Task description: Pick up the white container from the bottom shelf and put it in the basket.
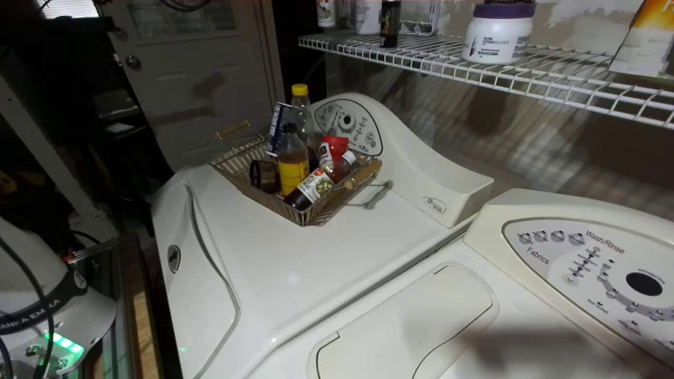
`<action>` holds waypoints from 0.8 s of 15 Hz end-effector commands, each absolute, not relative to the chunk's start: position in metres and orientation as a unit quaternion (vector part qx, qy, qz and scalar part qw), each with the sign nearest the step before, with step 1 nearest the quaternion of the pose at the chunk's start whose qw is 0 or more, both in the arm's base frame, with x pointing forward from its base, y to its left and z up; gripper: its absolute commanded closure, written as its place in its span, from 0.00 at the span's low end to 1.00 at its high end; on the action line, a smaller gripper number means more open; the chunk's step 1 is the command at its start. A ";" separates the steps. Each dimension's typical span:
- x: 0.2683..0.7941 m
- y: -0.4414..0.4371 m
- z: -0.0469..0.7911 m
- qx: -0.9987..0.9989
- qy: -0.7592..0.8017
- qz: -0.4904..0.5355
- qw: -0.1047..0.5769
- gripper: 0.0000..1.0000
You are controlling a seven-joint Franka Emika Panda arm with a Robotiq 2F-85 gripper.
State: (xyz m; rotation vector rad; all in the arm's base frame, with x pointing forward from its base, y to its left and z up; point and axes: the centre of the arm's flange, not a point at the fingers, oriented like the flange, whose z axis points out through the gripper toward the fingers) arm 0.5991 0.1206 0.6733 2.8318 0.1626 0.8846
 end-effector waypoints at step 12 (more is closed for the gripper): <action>0.493 0.117 0.562 0.979 0.073 0.186 0.047 0.78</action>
